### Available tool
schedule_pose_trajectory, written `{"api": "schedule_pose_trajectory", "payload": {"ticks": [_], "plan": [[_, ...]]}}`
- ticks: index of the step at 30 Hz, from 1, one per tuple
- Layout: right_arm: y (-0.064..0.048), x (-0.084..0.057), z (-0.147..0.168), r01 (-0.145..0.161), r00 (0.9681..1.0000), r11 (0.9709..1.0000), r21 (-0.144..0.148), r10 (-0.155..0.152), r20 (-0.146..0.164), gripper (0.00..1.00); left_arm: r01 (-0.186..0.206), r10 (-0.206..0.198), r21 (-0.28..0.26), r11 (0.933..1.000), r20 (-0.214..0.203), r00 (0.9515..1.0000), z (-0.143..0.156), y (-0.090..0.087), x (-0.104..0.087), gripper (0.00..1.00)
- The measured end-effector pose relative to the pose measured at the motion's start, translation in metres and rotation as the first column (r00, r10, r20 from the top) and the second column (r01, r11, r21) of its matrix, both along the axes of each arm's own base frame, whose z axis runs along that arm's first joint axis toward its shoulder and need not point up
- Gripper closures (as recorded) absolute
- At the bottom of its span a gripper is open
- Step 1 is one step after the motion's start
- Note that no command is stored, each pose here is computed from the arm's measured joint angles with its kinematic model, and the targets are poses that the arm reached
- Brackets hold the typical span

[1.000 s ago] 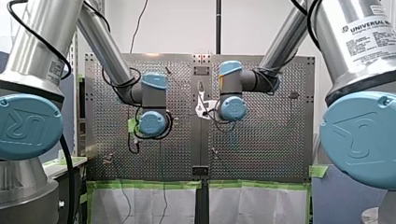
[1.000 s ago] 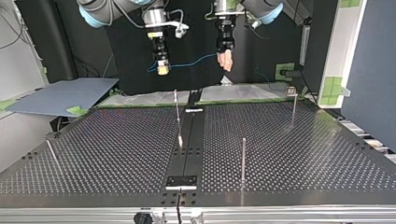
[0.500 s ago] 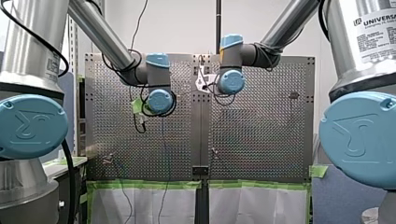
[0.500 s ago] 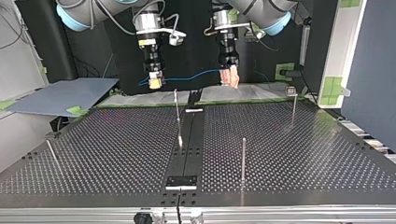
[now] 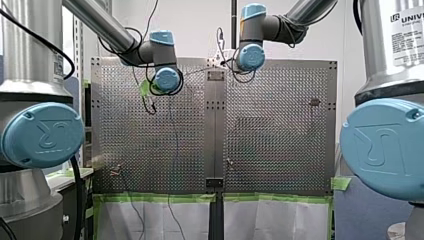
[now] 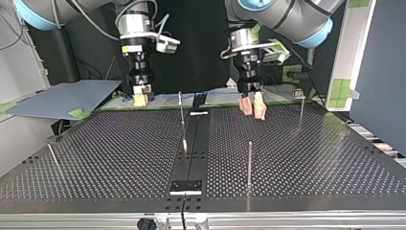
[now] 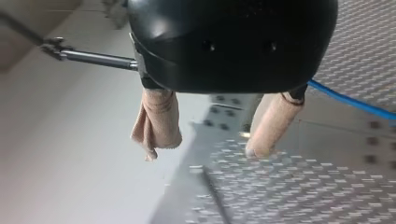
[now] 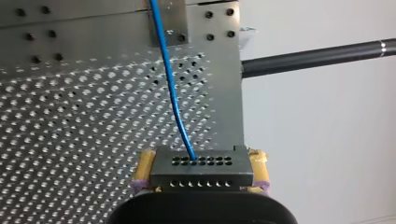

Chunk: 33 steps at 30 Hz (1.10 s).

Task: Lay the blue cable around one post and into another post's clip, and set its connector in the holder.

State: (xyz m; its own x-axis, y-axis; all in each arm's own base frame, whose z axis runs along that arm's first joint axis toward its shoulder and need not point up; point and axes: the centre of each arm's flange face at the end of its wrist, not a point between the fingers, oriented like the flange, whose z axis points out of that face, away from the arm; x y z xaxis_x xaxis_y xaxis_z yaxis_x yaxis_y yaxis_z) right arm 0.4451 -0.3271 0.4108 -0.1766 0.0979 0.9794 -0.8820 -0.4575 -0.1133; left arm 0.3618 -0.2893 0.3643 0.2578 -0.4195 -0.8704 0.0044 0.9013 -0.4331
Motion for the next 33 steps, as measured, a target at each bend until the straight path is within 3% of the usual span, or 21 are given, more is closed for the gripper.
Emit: {"api": "schedule_pose_trajectory", "payload": {"ticks": [4,9,17,25,33], "plan": [[-0.004,0.0,0.014,0.004,1.0,1.0,-0.001,-0.004,-0.001,0.98,-0.023,0.024,-0.015,0.9996,0.035,0.9991,0.031,0.014,0.008,0.0],[-0.012,0.002,0.026,0.01,0.9999,0.9999,0.004,-0.01,-0.009,0.98,-0.078,0.08,-0.036,0.9963,0.067,0.9945,0.064,0.033,0.014,0.0],[-0.031,0.016,0.018,0.016,0.9969,0.999,0.041,-0.012,-0.078,0.98,-0.148,0.148,-0.006,0.989,0.034,0.9884,0.074,0.052,0.045,0.0],[-0.052,0.03,0.004,0.008,0.9919,0.9955,0.094,0.004,-0.127,0.98,-0.146,0.146,0.04,0.9885,-0.011,0.9892,0.073,0.058,0.074,0.0],[-0.072,0.034,0.002,0.022,0.9873,0.9911,0.131,-0.001,-0.159,0.98,-0.13,0.131,0.058,0.9898,-0.011,0.9914,0.097,0.066,0.089,0.0]]}}
